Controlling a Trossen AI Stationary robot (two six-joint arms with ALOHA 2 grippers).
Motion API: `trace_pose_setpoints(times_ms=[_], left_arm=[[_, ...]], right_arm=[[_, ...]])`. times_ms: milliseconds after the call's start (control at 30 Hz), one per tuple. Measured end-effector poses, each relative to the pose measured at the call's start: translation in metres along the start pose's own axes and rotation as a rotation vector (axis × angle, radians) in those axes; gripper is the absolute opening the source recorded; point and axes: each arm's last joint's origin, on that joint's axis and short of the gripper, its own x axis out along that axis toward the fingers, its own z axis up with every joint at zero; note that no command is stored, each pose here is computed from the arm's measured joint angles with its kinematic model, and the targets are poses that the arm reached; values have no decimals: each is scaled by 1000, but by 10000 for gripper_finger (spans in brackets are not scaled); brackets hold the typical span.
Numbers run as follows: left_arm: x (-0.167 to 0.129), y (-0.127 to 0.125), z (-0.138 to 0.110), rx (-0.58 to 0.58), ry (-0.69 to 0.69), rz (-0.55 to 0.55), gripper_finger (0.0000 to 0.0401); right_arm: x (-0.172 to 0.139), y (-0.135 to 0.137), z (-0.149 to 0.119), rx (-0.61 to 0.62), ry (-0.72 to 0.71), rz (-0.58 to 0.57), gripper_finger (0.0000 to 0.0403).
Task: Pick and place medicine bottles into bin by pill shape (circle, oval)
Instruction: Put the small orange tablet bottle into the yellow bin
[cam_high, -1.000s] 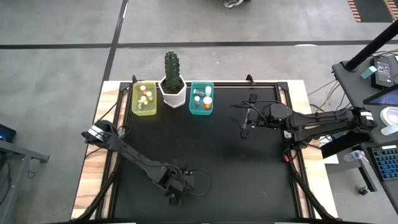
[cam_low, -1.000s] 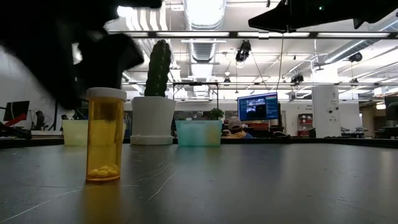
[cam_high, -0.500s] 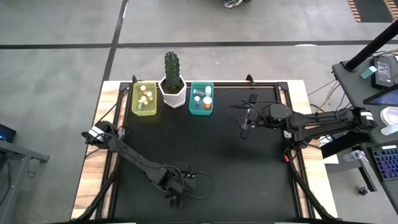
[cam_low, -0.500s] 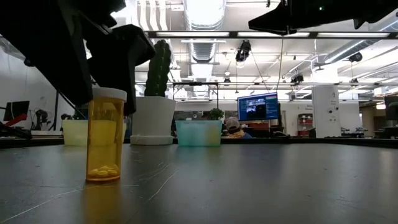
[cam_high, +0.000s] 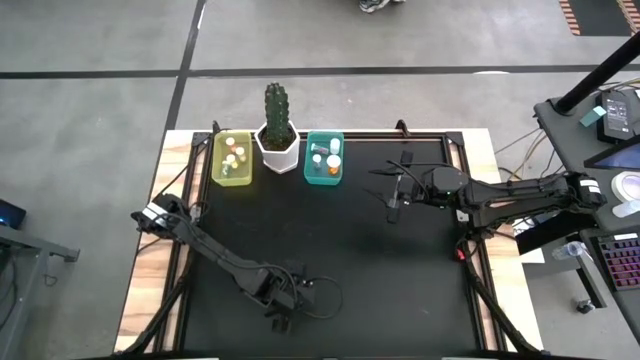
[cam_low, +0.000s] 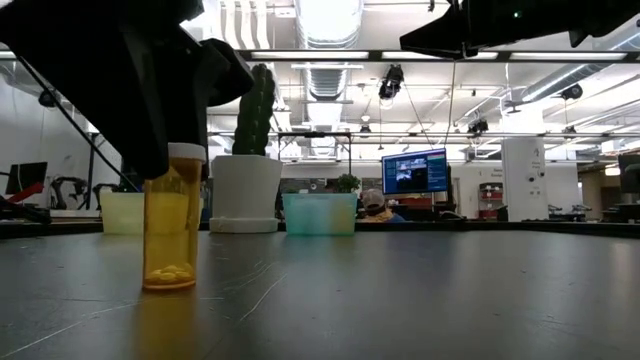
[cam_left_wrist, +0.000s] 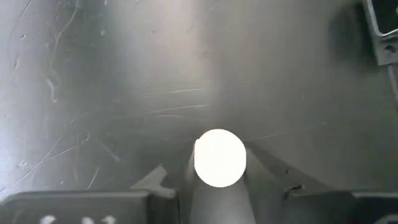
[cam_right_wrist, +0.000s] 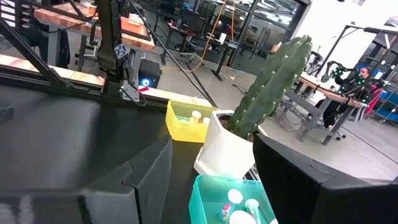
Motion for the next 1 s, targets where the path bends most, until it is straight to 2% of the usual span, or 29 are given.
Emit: trace_pose_setpoints(times_ms=[200, 300, 400, 533, 733, 1000], left_arm=[[-9, 6, -4, 24, 57, 24, 88], [-29, 13, -7, 22, 78, 53, 88], [-57, 26, -10, -2, 77, 127, 89], [-101, 51, -16, -89, 56, 211, 90], [-165, 96, -31, -253, -67, 302, 91], [-226, 154, -63, -478, -155, 448, 92]], right_arm=[[0, 0, 0, -3, 1, 0, 219], [0, 0, -1, -9, 2, 0, 219], [0, 0, -1, -13, 2, 0, 219], [0, 0, -1, -13, 1, -2, 219], [0, 0, -1, -13, 2, -2, 219], [0, 0, -1, -13, 2, -2, 219]])
